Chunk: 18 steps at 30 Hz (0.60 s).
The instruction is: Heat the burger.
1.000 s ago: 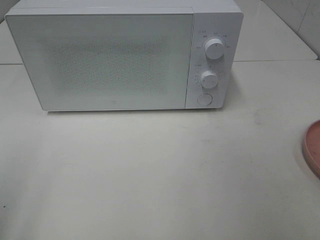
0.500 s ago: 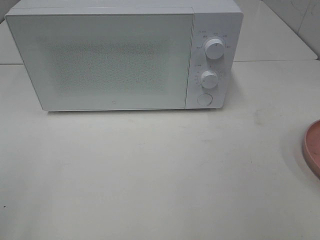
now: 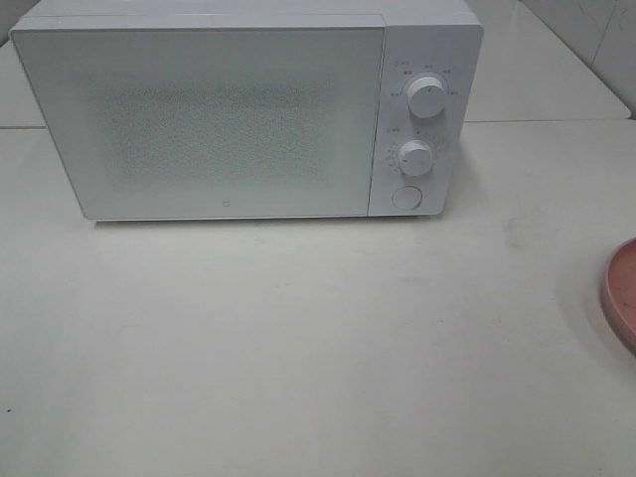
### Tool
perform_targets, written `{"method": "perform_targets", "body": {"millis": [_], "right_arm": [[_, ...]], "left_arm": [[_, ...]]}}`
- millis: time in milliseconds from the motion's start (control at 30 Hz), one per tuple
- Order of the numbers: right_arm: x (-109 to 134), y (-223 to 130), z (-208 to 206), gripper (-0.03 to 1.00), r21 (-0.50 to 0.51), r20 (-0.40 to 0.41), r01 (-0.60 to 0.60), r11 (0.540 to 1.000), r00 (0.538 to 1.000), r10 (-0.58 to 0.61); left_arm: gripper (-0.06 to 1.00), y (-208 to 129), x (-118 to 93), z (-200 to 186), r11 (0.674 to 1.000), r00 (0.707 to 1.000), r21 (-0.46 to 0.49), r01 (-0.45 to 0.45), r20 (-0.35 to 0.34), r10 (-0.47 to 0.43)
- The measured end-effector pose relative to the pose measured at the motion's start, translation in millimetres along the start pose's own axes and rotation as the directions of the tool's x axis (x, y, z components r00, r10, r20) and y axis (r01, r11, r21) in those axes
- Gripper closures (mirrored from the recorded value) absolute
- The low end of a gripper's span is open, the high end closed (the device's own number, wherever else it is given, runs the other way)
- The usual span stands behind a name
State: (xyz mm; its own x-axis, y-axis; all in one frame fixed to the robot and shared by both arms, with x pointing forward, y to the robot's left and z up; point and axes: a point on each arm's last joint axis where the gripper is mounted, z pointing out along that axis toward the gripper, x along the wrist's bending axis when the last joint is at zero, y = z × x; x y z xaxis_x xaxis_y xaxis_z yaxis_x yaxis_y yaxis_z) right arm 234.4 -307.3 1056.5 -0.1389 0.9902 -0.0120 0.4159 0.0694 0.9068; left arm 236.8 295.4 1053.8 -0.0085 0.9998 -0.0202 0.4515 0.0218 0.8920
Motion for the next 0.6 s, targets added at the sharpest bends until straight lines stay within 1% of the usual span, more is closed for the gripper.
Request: {"method": "perform_targets", "body": {"millis": [100, 600], "right_arm": [[0.0, 0.0, 0.0, 0.22, 0.000, 0.000, 0.000, 1.000, 1.000, 0.000], [0.0, 0.0, 0.0, 0.22, 0.000, 0.000, 0.000, 1.000, 1.000, 0.000]], "left_arm": [[-0.04, -1.2, -0.2, -2.3, 1.000, 1.000, -0.017, 0.000, 0.000, 0.000], [-0.04, -1.2, -0.2, -2.3, 1.000, 1.000, -0.017, 0.000, 0.000, 0.000]]}}
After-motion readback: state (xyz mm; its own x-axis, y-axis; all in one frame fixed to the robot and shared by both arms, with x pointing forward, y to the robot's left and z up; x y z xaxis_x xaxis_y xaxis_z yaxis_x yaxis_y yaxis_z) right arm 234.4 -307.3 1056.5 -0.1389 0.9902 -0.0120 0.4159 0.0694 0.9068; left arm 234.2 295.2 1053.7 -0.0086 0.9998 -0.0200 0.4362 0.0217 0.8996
